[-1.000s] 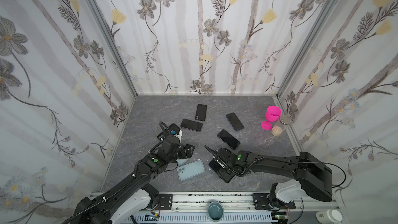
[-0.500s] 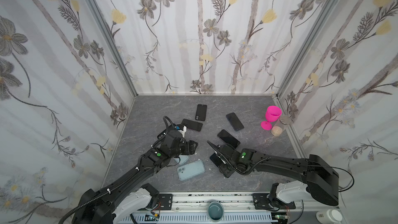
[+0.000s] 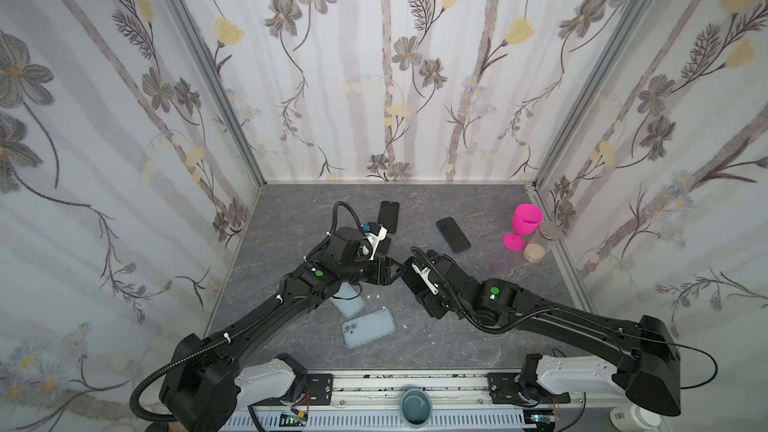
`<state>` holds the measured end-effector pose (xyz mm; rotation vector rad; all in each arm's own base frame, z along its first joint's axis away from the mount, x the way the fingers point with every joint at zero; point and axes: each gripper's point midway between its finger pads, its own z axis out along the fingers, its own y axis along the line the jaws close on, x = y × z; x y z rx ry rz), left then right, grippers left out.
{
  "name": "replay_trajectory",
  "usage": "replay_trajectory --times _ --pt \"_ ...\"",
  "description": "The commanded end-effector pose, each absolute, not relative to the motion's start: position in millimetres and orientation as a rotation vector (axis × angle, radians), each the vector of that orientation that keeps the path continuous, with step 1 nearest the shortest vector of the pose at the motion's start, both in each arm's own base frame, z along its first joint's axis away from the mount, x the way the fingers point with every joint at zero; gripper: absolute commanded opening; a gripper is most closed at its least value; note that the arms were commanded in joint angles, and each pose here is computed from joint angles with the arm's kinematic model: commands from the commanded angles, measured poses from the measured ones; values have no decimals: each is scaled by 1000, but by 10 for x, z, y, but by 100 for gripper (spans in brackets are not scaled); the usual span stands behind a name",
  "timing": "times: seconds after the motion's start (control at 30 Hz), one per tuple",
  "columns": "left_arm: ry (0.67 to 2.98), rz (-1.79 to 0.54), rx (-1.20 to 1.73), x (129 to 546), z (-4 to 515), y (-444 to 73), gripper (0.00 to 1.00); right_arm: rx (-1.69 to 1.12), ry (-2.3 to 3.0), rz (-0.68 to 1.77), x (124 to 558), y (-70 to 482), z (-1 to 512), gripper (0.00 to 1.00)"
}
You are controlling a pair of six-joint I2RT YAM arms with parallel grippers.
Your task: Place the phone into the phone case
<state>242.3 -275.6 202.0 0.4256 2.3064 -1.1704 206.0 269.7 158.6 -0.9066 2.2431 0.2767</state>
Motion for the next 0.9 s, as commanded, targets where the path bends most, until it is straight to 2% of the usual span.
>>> replay_trajectory --times 0.0,0.13,0.47,0.53,0.77,0.87 --pt "2261 -1274 451 2369 2160 -2844 65 -913 2112 342 2145 2857 1869 54" --pt "2250 -1327 435 2335 2204 -2855 57 -948 2073 398 2099 2934 1942 54" --pt "2219 -1424 387 2280 2294 -2828 30 -988 2044 438 2043 2973 1984 53" --pt "2222 -1430 375 2280 2287 -2820 27 -993 2039 443 2036 2976 1990 53" --pt "2223 -1451 349 2277 2286 -2818 0 -1007 2029 434 2032 2966 1993 54" --pt "2219 -1465 336 2281 2294 -2822 0 -1006 2024 429 2044 2970 2005 54"
